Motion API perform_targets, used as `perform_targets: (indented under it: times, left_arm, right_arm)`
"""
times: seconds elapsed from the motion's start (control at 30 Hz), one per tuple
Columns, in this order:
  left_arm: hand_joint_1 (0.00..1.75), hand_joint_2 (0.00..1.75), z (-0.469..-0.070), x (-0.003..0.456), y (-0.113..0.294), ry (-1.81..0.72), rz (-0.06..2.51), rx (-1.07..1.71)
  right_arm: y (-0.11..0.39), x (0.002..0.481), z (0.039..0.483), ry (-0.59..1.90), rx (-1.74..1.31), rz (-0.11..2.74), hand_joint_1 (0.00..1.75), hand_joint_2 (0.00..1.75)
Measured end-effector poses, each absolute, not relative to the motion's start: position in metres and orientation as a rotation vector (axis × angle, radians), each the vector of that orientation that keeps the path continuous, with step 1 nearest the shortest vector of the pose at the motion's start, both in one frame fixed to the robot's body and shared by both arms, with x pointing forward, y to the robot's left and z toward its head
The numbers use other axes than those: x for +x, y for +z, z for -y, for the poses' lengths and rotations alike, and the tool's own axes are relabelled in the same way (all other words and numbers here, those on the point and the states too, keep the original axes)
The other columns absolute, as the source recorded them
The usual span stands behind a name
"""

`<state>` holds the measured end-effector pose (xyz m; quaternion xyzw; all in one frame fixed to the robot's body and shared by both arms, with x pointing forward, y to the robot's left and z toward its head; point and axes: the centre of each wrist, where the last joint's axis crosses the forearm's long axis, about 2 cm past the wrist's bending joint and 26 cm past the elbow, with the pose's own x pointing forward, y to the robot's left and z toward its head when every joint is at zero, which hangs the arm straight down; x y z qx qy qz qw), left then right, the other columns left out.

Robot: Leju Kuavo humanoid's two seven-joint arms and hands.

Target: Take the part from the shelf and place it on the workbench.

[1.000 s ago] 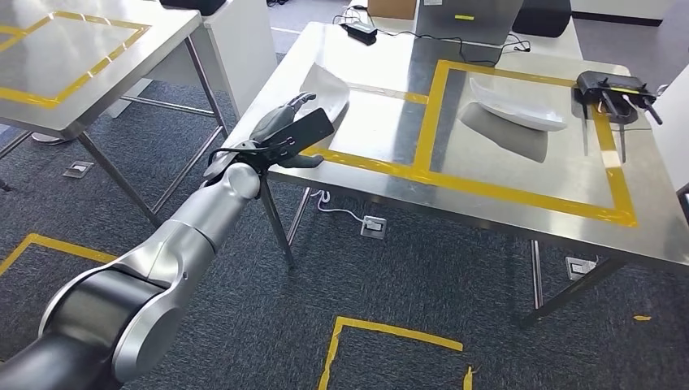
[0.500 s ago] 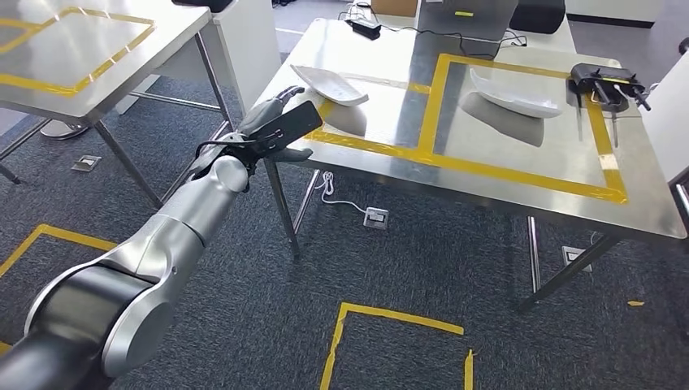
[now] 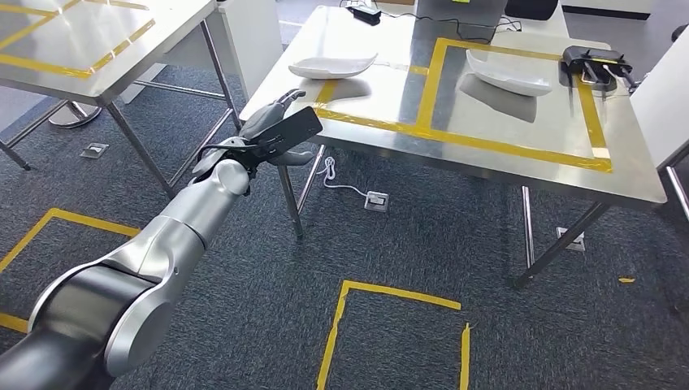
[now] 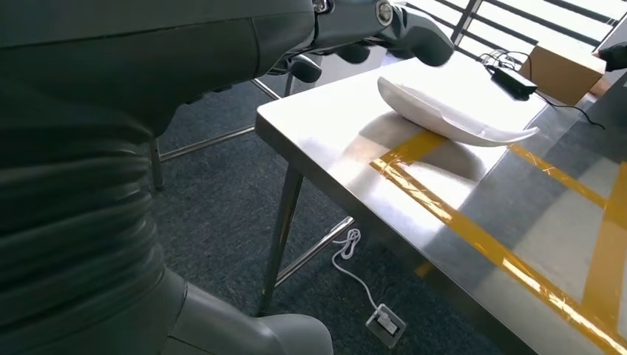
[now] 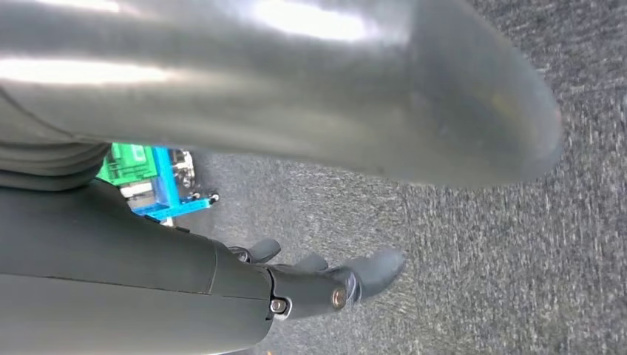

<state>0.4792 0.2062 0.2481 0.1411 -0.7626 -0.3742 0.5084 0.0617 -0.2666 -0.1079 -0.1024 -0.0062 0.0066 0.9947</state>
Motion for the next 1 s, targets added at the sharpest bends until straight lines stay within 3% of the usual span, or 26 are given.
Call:
perform_targets:
  times: [0.27, 0.4, 0.47, 0.6, 0.73, 1.0]
  left_arm:
    - [0.00, 1.75, -0.210, 0.478, 0.243, -0.899, 1.823, 0.338]
    - [0.00, 0.00, -0.208, 0.478, 0.244, -0.894, 1.838, 0.328]
    - [0.00, 0.00, -0.206, 0.478, 0.244, -0.890, 1.846, 0.329]
    - [0.00, 1.75, -0.203, 0.477, 0.243, -0.884, 1.844, 0.333]
    - [0.00, 1.75, -0.201, 0.475, 0.237, -0.880, 1.822, 0.328]
    - [0.00, 1.75, -0.196, 0.474, 0.239, -0.872, 1.811, 0.323]
  right_arm:
    - [-0.108, 0.061, 0.265, 0.013, -0.203, 0.010, 0.00, 0.00]
    - [-0.108, 0.061, 0.265, 0.013, -0.203, 0.011, 0.00, 0.00]
    - [-0.108, 0.061, 0.266, 0.011, -0.207, 0.010, 0.00, 0.00]
    - [-0.108, 0.058, 0.265, 0.001, -0.217, 0.004, 0.00, 0.00]
    - [-0.108, 0.058, 0.266, -0.005, -0.240, 0.002, 0.00, 1.75]
    - [-0.108, 0.059, 0.268, -0.016, -0.260, -0.010, 0.00, 1.75]
